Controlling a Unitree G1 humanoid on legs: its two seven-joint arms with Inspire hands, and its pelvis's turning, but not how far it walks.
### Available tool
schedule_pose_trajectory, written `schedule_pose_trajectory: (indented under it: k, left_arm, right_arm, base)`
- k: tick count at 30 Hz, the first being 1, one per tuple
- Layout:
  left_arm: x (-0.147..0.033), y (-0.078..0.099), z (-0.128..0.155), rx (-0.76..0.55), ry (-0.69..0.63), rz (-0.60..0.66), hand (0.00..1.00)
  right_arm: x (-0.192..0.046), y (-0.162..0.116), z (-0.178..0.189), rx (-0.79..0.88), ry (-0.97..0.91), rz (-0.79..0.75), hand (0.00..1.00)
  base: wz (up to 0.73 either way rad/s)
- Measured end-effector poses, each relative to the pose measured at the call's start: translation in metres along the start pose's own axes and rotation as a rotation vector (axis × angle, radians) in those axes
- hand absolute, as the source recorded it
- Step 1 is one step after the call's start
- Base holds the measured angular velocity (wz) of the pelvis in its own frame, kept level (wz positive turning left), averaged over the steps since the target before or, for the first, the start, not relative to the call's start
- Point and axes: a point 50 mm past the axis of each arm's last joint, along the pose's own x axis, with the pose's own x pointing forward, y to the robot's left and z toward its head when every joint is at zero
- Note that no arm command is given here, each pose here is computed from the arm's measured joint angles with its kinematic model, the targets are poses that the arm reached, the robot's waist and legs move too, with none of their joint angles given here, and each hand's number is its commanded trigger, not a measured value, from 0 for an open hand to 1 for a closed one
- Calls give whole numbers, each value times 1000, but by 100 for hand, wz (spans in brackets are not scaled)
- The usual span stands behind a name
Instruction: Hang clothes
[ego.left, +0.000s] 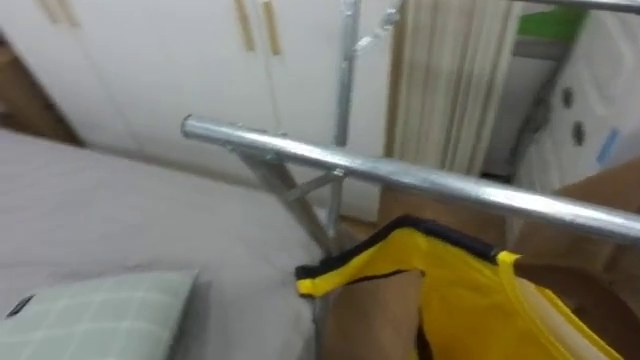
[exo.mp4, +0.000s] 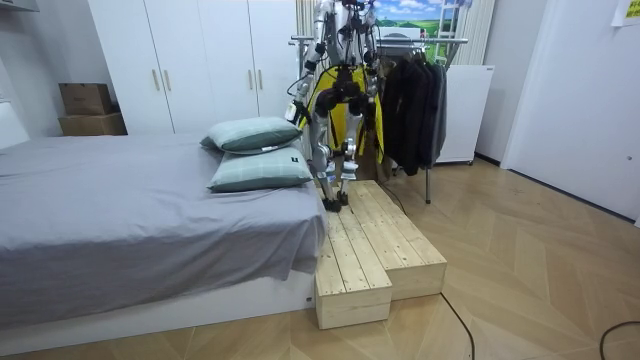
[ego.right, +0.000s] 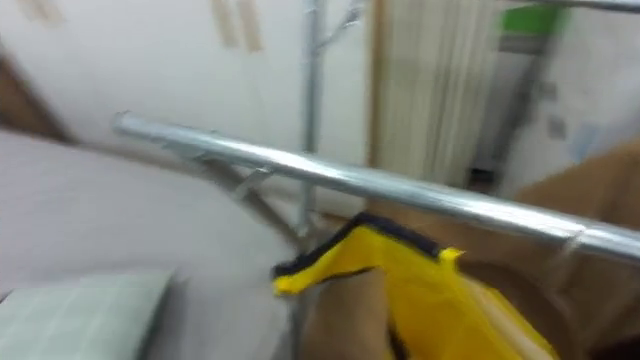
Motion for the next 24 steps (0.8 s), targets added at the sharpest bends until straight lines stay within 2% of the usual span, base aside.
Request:
schedule_pose_trajectory:
  k: [3, 8, 12, 18, 24]
  left_arm:
    - [0, 0, -2, 110, 17, -17, 0]
    - [0, -5, -2, 111, 24, -32, 0]
    - [-1, -6, -8, 66, 40, -29, 0]
    - [-3, -6, -29, 3, 114, -23, 0]
    - [-13, -7, -68, 14, 267, -30, 0]
  right_arm:
    - [-1, -5, -6, -8, 24, -31, 0]
    - [-1, -9, -9, -2, 41, -31, 0]
    - [-2, -10, -12, 7, 40, -38, 0]
    - [-9, 1, -58, 46, 190, -34, 0]
    - [-13, 7, -74, -15, 290, -5, 0]
  base:
    - [206]
    - [147]
    - [79]
    - [126]
    - [32]
